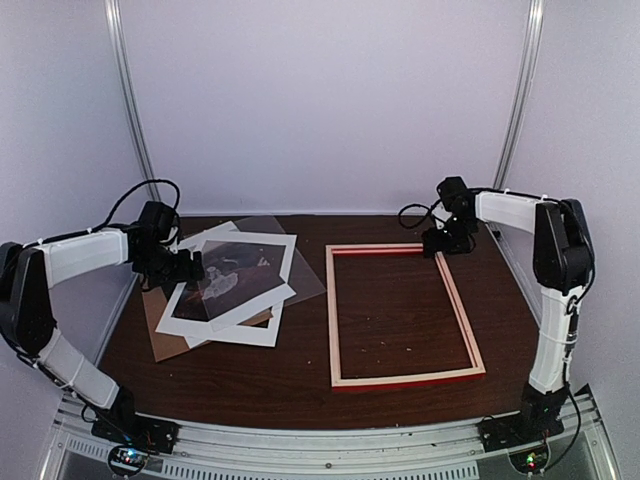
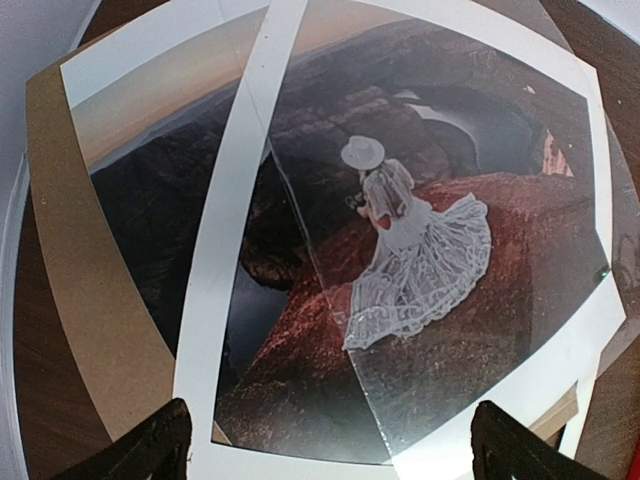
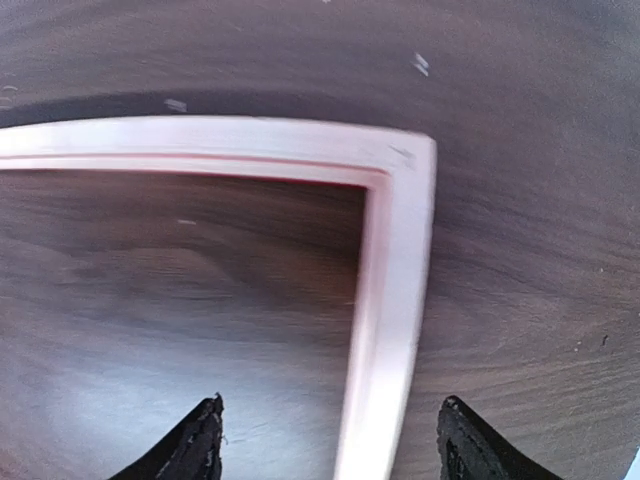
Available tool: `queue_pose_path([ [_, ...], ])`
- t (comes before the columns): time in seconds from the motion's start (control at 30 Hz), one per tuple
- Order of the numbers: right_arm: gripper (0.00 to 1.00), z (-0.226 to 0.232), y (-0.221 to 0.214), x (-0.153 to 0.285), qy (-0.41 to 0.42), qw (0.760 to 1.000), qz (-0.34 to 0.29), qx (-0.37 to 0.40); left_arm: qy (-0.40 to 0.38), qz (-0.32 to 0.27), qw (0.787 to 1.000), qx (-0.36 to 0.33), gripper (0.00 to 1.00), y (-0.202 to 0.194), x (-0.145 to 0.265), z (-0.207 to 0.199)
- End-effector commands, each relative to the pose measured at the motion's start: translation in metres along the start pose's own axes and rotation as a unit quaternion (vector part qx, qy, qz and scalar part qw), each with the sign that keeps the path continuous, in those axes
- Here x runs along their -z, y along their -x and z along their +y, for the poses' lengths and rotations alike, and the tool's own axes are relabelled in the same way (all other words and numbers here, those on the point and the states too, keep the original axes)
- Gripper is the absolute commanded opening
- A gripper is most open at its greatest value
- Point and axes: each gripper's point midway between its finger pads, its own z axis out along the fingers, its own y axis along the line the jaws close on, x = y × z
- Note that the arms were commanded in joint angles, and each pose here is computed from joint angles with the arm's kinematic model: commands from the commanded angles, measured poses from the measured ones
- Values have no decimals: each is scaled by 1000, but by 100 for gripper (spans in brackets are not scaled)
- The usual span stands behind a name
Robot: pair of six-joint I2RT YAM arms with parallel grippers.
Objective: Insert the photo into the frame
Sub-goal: Pick up the glass panel from the mat board.
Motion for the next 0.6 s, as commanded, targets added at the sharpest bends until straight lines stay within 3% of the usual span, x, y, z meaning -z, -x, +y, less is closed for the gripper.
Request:
queue_pose_path([
  [0.0, 79, 63, 26, 37, 41, 996, -58, 48, -25, -25, 999, 31, 98, 30, -4, -1],
  [0.33, 82, 247, 51, 56, 258, 953, -91, 127, -39, 7, 997, 62, 98, 48, -34, 4],
  [0.57, 83, 329, 49, 42, 353, 923, -81, 129, -73, 9, 994, 84, 98, 59, -49, 2],
])
